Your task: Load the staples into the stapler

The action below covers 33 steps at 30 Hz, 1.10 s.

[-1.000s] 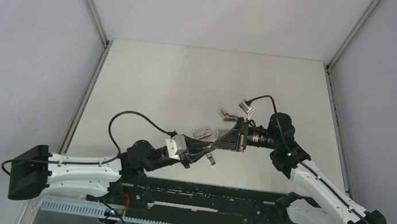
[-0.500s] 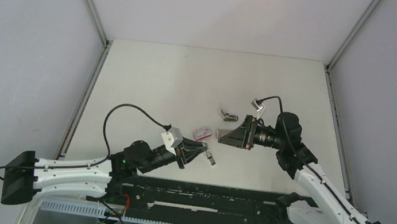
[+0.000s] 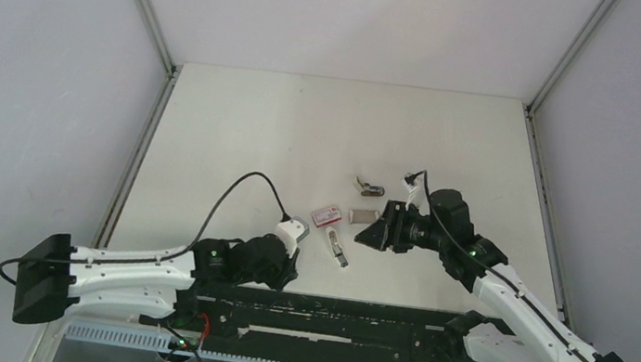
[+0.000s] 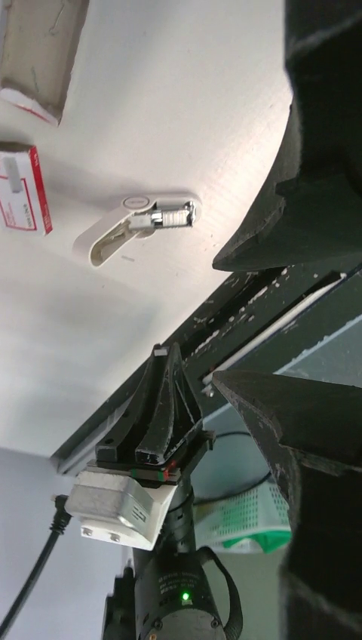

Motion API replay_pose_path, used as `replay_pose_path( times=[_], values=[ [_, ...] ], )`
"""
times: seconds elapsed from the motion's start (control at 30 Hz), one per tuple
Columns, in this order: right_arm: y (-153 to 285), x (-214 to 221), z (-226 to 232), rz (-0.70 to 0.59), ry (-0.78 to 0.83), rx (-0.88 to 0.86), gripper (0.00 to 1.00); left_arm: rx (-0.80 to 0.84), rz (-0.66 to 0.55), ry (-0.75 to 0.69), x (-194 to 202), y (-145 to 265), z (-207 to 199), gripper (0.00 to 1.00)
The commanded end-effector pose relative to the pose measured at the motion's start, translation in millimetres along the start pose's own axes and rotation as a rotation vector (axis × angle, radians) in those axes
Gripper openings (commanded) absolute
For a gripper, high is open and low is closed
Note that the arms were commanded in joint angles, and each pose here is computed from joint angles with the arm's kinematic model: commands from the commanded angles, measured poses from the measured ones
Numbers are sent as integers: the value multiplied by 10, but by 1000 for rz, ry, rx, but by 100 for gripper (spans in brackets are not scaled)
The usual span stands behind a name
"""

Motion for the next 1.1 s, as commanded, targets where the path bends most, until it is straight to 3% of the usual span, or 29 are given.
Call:
replay_pose_path(
  times=[0.0, 0.6, 0.9, 1.07],
  values=[
    [-35, 13, -62, -22, 79, 82, 50, -14, 94, 71, -105, 24, -89, 18],
    [-31, 130, -81, -2, 110, 109, 50, -51, 281, 14, -76, -353, -78, 24],
    [-64, 128, -94, -3, 128, 118, 50, -68, 294, 0, -61, -388, -51, 53],
    [-88, 119, -61, -21, 184, 118, 50, -58, 206, 21, -197, -316, -3, 61]
  ],
)
Point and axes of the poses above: each gripper's point midway between its finger pads, its own y axis back along the fingers, its own z axis along the line the jaws close on, x = y × z, the point moved 8 cm from there along y, back along the fingers, and after that the axes turned 2 degrees about -y, right-handed, at the moved point
